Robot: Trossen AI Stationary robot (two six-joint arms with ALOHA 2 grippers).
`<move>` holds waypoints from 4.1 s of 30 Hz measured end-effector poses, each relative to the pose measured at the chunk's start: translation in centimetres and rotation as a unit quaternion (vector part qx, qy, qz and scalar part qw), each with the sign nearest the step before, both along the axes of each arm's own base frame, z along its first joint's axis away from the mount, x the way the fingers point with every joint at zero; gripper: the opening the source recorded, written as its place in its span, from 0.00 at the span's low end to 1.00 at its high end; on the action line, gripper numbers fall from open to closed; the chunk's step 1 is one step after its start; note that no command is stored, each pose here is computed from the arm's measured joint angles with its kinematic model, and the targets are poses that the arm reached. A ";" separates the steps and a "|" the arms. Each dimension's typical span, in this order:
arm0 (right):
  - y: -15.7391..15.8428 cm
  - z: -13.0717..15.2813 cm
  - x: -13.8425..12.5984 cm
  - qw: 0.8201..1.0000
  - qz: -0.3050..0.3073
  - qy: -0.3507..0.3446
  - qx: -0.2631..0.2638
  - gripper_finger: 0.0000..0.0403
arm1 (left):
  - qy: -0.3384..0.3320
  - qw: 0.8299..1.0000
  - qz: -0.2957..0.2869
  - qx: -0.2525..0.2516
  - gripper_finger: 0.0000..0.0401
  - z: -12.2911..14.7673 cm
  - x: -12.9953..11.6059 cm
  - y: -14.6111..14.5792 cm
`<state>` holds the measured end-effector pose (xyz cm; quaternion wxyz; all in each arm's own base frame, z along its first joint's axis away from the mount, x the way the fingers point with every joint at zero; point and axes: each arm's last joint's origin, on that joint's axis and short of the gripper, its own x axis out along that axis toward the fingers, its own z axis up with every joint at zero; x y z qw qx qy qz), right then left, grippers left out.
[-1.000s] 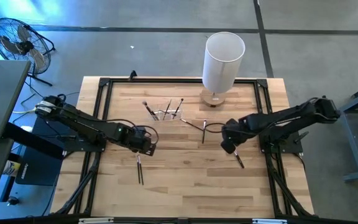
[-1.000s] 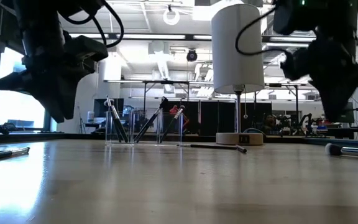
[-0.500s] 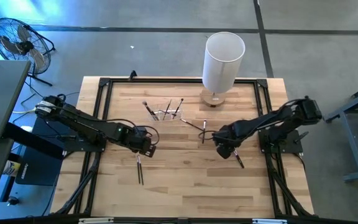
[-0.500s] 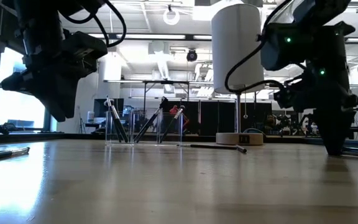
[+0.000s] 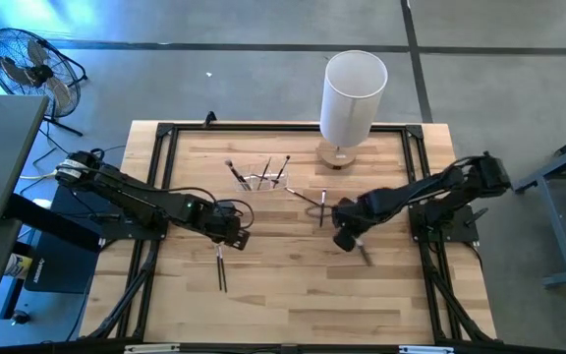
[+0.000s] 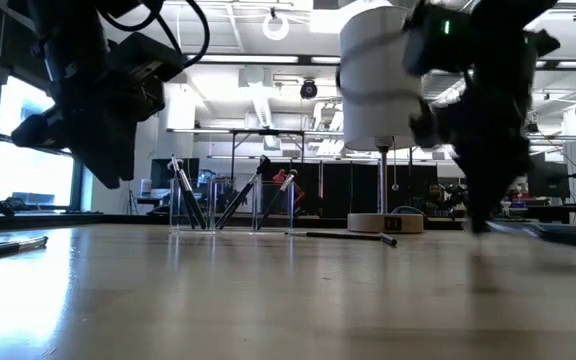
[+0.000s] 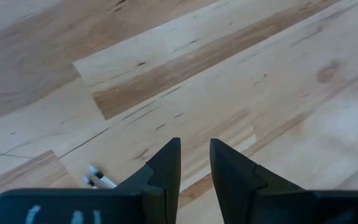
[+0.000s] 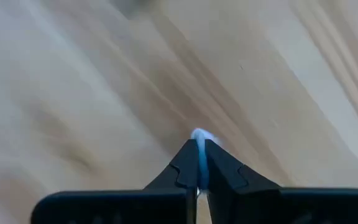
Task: Put items in baskets/containers
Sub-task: Put the black powder brush into the transparent organizer, then put the black eyeshadow brush into the transparent organizer
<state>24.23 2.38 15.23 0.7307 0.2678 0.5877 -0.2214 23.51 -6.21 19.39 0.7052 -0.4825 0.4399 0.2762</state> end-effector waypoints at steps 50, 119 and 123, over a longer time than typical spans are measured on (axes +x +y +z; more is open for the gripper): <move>-14.2 5.1 11.8 0.780 0.160 -0.450 -0.406 0.00 | -0.038 0.998 -0.020 -0.048 0.21 0.7 0.8 -0.5; 3.3 2.2 -3.7 0.965 0.136 -0.221 0.042 0.03 | 0.142 0.958 0.243 -0.057 0.21 -2.7 -0.7 -2.6; 3.3 2.2 -3.7 0.964 0.139 -0.220 0.048 0.02 | 0.142 0.957 0.246 -0.053 0.21 -3.0 -0.9 -2.5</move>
